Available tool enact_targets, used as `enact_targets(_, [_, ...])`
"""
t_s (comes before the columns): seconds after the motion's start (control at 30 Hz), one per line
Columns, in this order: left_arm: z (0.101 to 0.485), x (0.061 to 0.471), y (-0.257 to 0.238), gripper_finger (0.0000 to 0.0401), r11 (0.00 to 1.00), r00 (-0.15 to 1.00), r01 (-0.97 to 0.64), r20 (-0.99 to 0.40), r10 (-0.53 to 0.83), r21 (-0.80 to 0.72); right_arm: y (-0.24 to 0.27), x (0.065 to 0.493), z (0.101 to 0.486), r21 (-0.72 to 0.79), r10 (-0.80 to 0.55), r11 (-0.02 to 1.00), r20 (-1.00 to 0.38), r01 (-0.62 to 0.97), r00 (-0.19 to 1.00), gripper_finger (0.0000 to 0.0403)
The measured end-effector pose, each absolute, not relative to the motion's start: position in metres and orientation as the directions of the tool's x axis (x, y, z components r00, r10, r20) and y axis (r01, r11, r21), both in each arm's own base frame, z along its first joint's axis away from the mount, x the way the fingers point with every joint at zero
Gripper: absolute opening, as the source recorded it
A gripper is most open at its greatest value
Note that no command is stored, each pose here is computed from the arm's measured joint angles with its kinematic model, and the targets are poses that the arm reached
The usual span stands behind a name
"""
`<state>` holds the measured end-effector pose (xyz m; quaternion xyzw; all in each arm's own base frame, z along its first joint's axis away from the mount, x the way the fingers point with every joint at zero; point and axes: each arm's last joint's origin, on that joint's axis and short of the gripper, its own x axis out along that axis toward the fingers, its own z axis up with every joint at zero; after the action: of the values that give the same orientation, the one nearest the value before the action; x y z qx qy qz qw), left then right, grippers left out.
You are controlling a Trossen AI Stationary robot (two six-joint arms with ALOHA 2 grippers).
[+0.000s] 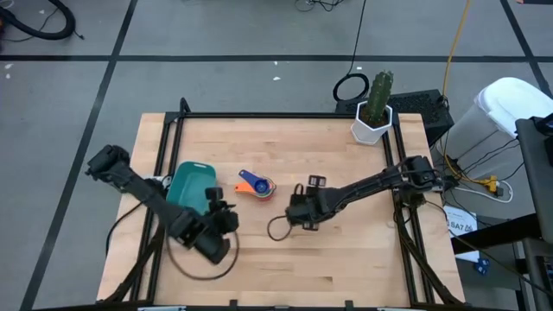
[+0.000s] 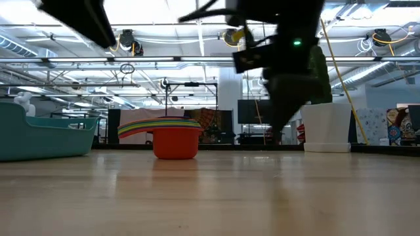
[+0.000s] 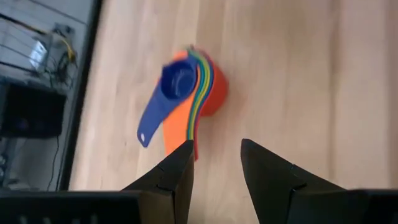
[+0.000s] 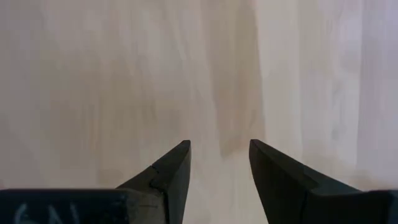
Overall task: Nest measuring cups in basket
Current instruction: Stack the dark blue measuring cup into the orange measuring cup
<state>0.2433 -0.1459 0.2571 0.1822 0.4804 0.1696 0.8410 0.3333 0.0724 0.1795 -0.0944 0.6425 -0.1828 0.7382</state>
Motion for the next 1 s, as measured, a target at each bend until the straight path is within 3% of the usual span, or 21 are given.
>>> enact_targets(0.2, [0.235, 0.258, -0.116, 0.0136, 0.895, 0.403, -0.056, -0.81, 0.426, 0.443, 0.084, 0.283, 0.174, -0.362, -0.392, 0.905, -0.913, 0.222, 0.11, 0.0155])
enact_targets(0.4, [0.235, 0.28, -0.089, 0.0147, 0.904, 0.428, 0.028, -0.823, 0.375, 0.427, 0.087, 0.224, 0.161, -0.18, -0.311, 0.899, -0.904, 0.399, 0.294, 0.0155])
enact_targets(0.67, [0.232, 0.295, -0.05, 0.0251, 0.936, 0.391, 0.031, -0.866, 0.312, 0.351, 0.087, 0.168, 0.14, 0.132, -0.167, 0.858, -0.841, 0.496, 0.514, 0.0155])
enact_targets(0.83, [0.232, 0.298, -0.034, 0.0319, 0.925, 0.374, 0.054, -0.867, 0.33, 0.375, 0.089, 0.157, 0.135, 0.164, -0.137, 0.866, -0.831, 0.473, 0.539, 0.0155])
enact_targets(1.0, [0.232, 0.299, -0.019, 0.0357, 0.921, 0.356, 0.113, -0.881, 0.311, 0.372, 0.095, 0.158, 0.136, 0.189, -0.105, 0.883, -0.814, 0.43, 0.572, 0.0155])
